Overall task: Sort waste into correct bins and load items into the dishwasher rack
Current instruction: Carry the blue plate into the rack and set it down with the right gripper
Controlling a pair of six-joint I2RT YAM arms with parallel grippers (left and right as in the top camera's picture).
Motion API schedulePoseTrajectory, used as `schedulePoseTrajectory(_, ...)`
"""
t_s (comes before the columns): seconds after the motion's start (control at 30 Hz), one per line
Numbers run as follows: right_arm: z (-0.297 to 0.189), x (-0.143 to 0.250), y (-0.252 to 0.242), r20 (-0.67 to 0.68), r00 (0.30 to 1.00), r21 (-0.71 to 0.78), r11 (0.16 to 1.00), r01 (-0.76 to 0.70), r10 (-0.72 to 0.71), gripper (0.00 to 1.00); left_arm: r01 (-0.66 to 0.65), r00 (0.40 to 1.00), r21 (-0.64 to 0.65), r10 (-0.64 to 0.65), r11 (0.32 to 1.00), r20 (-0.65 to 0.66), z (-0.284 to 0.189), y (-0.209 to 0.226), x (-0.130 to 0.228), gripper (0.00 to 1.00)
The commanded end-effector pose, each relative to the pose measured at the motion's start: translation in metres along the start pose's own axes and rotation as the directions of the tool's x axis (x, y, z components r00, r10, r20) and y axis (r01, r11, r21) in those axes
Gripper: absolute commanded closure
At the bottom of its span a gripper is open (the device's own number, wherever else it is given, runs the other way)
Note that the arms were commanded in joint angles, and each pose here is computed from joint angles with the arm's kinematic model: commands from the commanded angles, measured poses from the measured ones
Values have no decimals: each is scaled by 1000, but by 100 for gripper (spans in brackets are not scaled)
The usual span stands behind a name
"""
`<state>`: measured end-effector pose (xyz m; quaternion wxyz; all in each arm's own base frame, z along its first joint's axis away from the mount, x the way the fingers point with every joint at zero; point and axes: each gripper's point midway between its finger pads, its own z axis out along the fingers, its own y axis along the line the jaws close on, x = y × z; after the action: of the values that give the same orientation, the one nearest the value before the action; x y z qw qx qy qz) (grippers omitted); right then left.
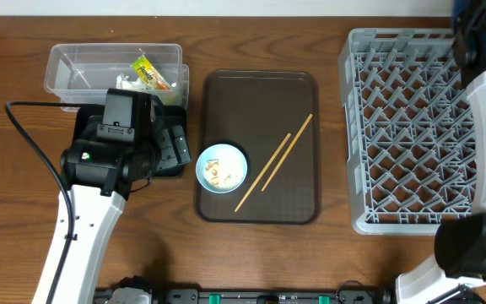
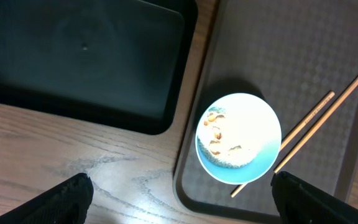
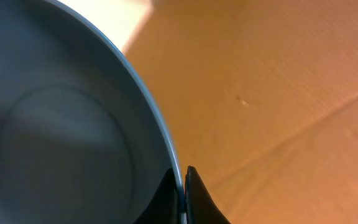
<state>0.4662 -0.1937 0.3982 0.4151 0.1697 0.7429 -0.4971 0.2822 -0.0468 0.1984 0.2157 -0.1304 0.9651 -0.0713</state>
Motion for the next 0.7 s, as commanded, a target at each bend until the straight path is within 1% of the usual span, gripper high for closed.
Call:
schedulePoseTrajectory(0.0,22,23,-5,-84,994,112,991,73,-64,99,-3,1000,-27,3,1000,-13,5,7,3,5)
schedulePoseTrajectory(0.1,41,39,-12,-145,987,220,970,107,-76,99,-3,1000,-27,3,1000,-14,5,7,3,5)
schedulePoseTrajectory(0.2,57,54,-4,-190,975,244,957,157,-112,99,-3,1000,-29,3,1000,-20,5,7,5,5)
schedulePoseTrajectory(0.43,82,83,25,-255,950,228,944,240,-180,97,-3,1000,-30,3,1000,-20,5,7,5,5)
schedulePoseTrajectory(0.67,92,102,54,-283,928,184,935,302,-244,97,-3,1000,-30,3,1000,-20,5,7,5,5)
